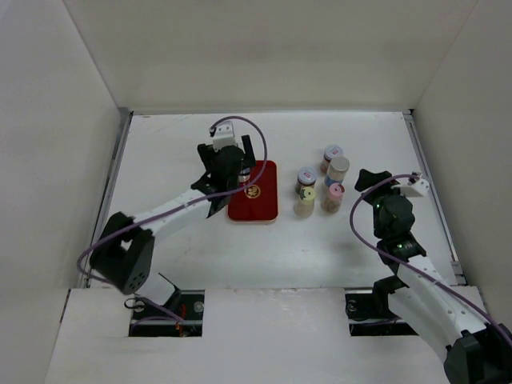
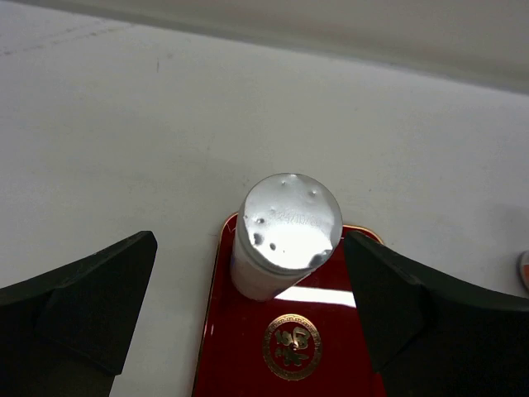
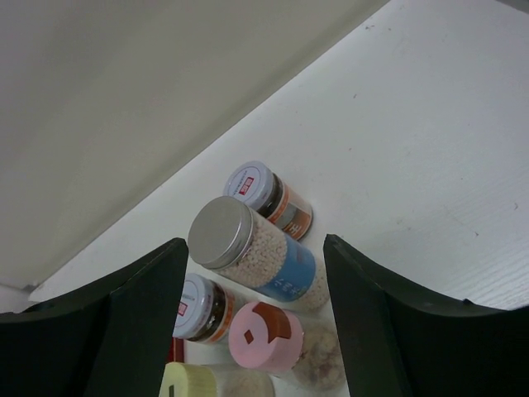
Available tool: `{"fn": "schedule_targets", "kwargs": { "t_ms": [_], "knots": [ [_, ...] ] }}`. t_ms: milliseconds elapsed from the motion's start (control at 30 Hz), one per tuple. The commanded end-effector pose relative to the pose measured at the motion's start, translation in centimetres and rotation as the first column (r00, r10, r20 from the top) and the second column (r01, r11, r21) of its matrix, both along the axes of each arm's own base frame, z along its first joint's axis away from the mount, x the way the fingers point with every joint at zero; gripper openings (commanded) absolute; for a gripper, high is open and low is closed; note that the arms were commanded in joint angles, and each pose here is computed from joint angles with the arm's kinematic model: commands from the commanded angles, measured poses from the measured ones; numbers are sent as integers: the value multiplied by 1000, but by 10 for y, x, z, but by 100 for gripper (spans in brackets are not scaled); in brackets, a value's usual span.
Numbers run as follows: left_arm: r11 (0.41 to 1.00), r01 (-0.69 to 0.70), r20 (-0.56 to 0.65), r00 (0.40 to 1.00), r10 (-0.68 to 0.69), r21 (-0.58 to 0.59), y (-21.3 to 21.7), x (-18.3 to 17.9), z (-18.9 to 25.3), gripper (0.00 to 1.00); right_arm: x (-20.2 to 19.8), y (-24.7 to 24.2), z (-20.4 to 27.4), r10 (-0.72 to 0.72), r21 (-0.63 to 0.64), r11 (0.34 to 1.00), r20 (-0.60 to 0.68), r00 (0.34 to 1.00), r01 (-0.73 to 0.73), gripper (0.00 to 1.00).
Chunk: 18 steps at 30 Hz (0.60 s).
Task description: Organize the condiment bottles
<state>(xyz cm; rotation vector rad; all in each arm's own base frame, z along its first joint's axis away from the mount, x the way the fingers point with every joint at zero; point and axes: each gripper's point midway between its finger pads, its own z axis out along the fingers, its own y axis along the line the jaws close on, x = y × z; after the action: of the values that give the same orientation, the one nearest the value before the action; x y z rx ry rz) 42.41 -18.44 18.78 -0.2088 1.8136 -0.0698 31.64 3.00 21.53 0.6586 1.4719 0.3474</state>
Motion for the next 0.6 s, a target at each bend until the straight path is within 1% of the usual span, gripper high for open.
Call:
{"fn": "schedule_targets", "kwargs": {
  "t_ms": [0, 67, 133, 167, 267, 333, 400, 433, 500, 533, 567],
  "knots": [
    [989, -64, 158, 984, 85, -133, 16, -37, 63, 100, 1, 10, 41, 37, -5, 999, 104, 994, -37, 64],
    [984, -87, 160, 981, 111, -153, 31, -62, 58, 100, -1, 16, 47, 54, -27, 998, 105, 993, -52, 47],
    [977, -93, 141, 983, 121, -191, 47, -85, 42, 100, -3, 27, 53, 82, -45, 996, 106, 991, -77, 34],
    [973, -101, 120, 985, 127, -208, 57, -97, 31, 100, -5, 32, 56, 100, -62, 994, 103, 990, -94, 31],
    [953, -121, 52, 989, 141, -277, 80, -130, -8, 100, -8, 58, 61, 188, -130, 975, 52, 981, -180, 30],
    [941, -136, 13, 989, 147, -310, 91, -144, -30, 100, -10, 75, 56, 237, -179, 955, -18, 971, -236, 33],
    [922, -168, -17, 985, 173, -350, 106, -154, -49, 100, -13, 97, 48, 300, -236, 918, -113, 947, -318, 41],
    [913, -180, -29, 983, 182, -367, 111, -157, -56, 100, -14, 105, 43, 315, -259, 902, -157, 936, -346, 49],
    [892, -180, -33, 983, 183, -414, 114, -157, -63, 100, -15, 125, 31, 355, -287, 864, -238, 904, -415, 67],
    [884, -159, -26, 986, 165, -439, 111, -155, -63, 100, -15, 133, 25, 367, -298, 847, -272, 890, -440, 75],
    [879, -142, -20, 989, 149, -455, 109, -153, -64, 100, -14, 142, 19, 378, -307, 830, -302, 875, -465, 79]
  ]
}}
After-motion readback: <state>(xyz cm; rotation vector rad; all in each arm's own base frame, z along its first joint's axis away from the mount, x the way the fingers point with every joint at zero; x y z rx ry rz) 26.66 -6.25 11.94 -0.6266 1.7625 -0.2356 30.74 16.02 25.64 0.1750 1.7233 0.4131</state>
